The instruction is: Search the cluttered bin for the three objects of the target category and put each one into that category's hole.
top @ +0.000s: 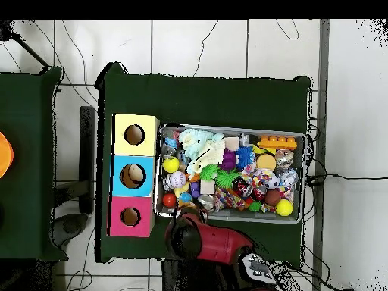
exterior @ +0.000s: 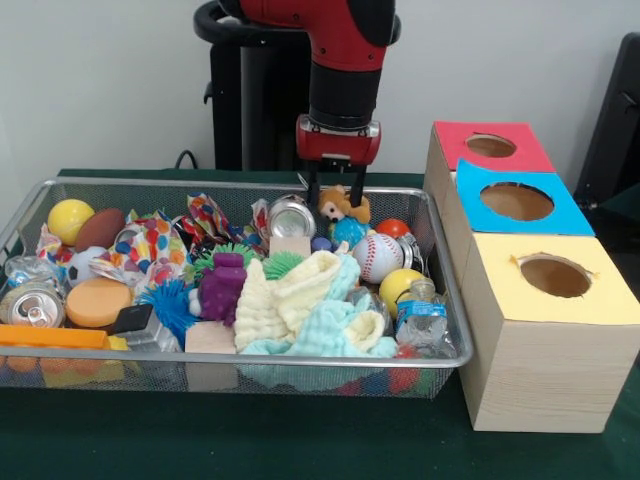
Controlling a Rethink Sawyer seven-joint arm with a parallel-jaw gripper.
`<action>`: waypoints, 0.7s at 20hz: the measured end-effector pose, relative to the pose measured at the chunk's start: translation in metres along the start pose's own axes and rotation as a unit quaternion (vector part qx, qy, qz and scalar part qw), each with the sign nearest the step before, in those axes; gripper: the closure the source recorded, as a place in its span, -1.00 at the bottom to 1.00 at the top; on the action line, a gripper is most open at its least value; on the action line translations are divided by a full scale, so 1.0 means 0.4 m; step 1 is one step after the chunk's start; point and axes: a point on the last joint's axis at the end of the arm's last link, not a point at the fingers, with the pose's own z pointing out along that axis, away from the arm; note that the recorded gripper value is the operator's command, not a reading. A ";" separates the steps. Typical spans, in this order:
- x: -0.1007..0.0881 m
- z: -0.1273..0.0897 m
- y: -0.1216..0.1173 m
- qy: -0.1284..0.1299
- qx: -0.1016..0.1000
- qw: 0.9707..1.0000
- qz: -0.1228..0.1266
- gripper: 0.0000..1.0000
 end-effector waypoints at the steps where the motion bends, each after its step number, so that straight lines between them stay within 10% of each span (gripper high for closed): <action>1: 0.000 0.001 0.000 0.000 0.000 1.000 -0.001 -1.00; 13: 0.000 0.026 0.002 -0.003 -0.001 1.000 -0.013 -1.00; 14: 0.002 0.027 0.005 -0.004 -0.002 1.000 -0.018 1.00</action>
